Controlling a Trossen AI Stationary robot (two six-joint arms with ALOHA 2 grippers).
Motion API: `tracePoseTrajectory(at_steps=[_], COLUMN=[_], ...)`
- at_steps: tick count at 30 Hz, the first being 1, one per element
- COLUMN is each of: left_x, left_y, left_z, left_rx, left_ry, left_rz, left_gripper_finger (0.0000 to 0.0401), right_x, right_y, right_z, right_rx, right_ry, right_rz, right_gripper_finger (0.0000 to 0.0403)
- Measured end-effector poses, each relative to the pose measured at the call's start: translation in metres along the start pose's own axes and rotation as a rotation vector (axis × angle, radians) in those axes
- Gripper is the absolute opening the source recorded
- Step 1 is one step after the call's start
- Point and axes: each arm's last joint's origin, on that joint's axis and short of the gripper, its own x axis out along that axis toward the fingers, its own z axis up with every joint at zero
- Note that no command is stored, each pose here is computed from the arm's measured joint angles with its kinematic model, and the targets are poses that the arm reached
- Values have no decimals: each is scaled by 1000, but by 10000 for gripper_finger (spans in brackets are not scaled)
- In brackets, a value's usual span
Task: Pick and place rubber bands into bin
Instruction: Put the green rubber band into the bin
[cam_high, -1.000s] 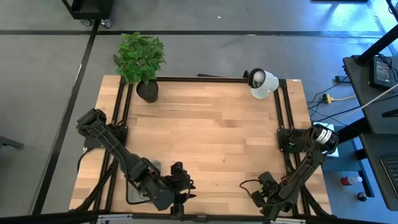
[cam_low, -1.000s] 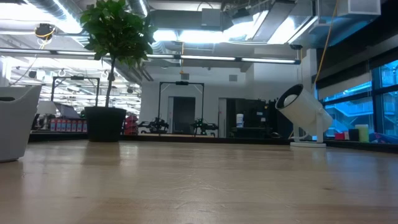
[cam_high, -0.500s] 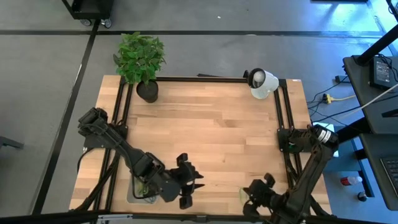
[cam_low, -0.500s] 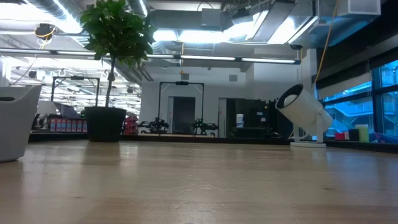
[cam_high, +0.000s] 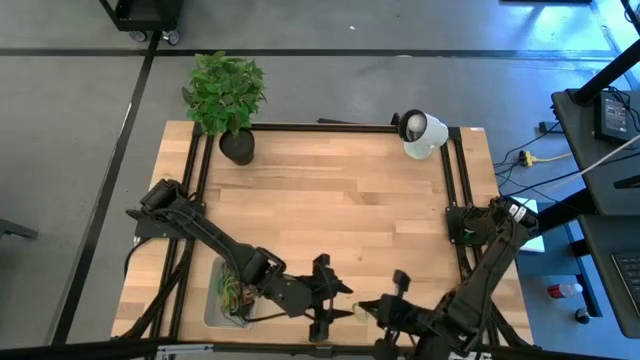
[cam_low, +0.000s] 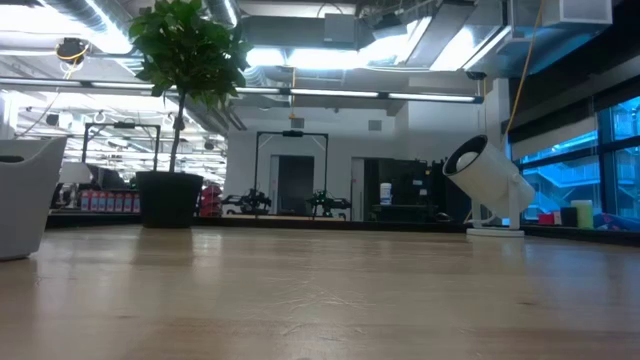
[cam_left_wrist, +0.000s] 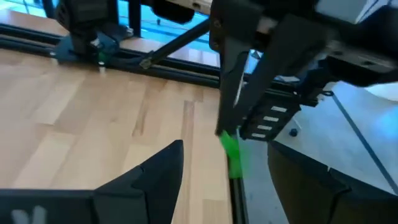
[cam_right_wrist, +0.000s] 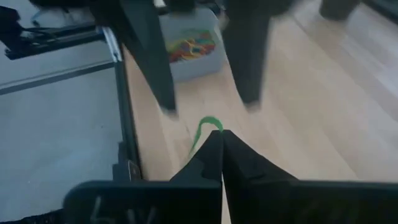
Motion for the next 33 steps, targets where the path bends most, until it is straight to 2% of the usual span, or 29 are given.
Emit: tracePoseTrajectory(at_steps=[6,11,15,18,21,22,27,33], left_x=[8,8,8,9,9,10,10,-2], left_y=[3,2,2,4,6,7,7,13], left_z=[-4,-5,-5,-4,-4,-3,-4,-6], left_rx=[-17,-49,-82,-150,-153,-144,-96,-100], left_ry=[29,36,43,49,50,49,64,158], left_rz=[-22,-33,-44,-40,-30,-29,-40,14], left_gripper_finger=[226,221,174,109,32,17,3,3], right_x=[7,9,9,9,9,9,10,10], right_y=[5,5,5,5,5,5,2,-1], right_z=[11,13,13,13,13,12,8,4], right_rx=[-69,-68,-61,-39,-37,-27,9,20], right_ry=[-48,-50,-50,-49,-42,-41,4,51], right_rz=[42,44,43,45,49,48,44,29], right_gripper_finger=[0,0,0,0,7,12,49,96])
